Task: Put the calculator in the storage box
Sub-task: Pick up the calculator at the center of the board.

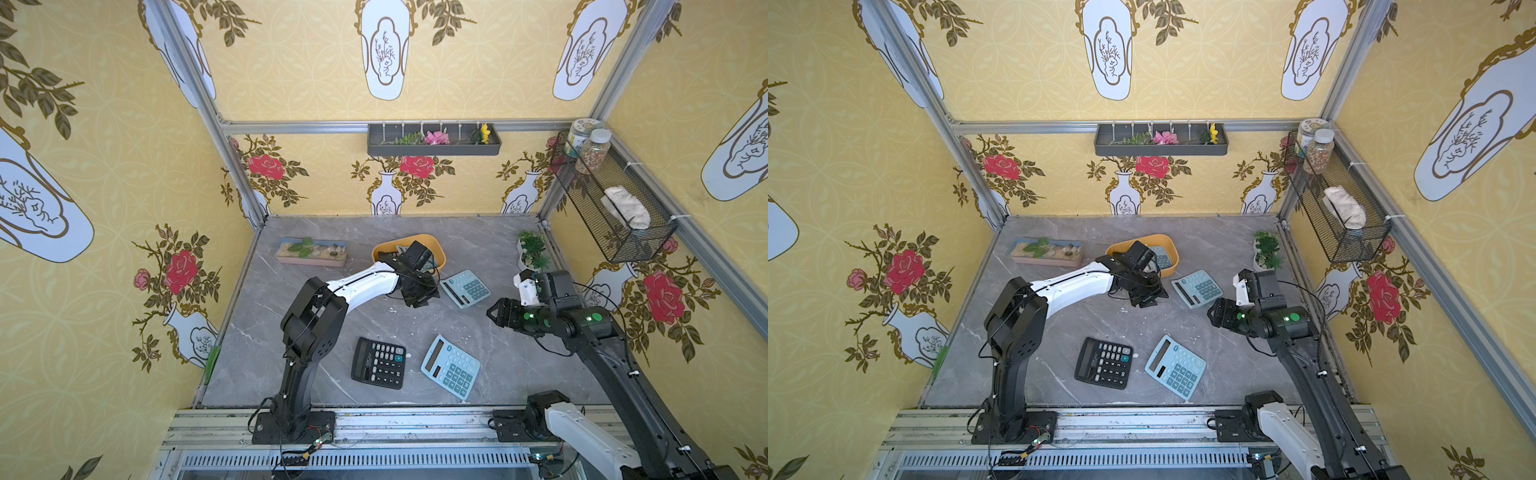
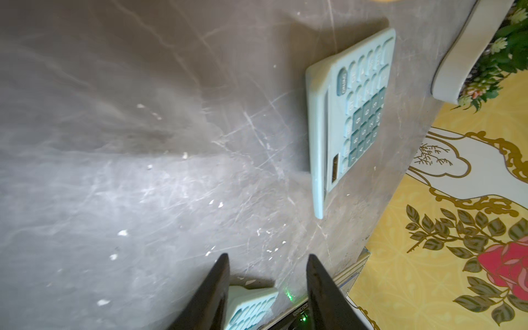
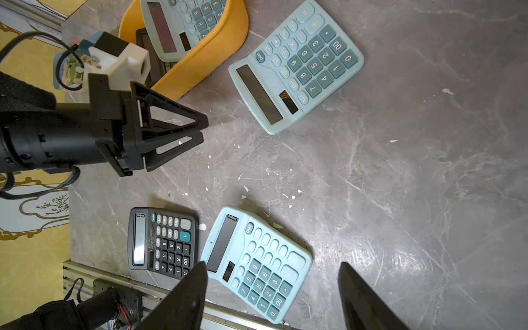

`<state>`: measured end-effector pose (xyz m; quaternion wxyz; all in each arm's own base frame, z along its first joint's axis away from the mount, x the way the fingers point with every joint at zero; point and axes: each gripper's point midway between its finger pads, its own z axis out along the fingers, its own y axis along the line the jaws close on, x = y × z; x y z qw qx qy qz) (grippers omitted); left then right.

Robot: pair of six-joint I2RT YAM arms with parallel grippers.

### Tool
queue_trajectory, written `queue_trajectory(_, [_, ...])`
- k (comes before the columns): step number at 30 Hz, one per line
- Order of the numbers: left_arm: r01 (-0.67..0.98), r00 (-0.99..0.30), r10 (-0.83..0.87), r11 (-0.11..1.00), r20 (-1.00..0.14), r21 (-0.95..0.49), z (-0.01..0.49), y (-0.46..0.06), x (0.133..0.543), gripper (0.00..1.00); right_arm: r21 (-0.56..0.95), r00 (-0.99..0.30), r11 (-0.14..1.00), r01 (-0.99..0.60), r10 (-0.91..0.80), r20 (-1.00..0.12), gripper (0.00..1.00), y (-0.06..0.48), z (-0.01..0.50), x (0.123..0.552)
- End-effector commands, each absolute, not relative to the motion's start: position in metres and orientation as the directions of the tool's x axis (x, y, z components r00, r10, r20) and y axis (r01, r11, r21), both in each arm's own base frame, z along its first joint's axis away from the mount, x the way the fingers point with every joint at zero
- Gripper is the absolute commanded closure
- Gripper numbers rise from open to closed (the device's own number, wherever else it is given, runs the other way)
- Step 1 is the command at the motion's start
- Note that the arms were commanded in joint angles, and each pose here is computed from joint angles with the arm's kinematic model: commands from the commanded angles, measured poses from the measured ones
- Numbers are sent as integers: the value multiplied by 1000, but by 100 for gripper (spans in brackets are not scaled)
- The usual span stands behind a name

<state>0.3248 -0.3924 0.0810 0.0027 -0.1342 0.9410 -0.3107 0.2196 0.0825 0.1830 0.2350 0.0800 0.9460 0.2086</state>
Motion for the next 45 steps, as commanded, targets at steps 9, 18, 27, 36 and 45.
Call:
queue_trajectory(9, [-286,-953,-282,718,111,-634,66,-425,338,54,419,-877,907,46,237,-417,27,80,182,222])
queue_trajectory(18, [-282,-955,-273,707,118,-648,57,-444,339,54,419,-878,907,48,238,-415,27,79,180,221])
queue_trajectory(27, [-290,-954,-263,700,142,-652,46,-463,340,57,421,-879,906,49,239,-412,27,78,178,221])
queue_trajectory(36, [-301,-952,-260,713,160,-633,31,-461,338,68,425,-880,904,45,237,-411,27,78,178,221])
queue_trajectory(45, [-284,-957,-254,745,137,-603,34,-443,336,90,430,-881,902,45,238,-408,27,78,178,222])
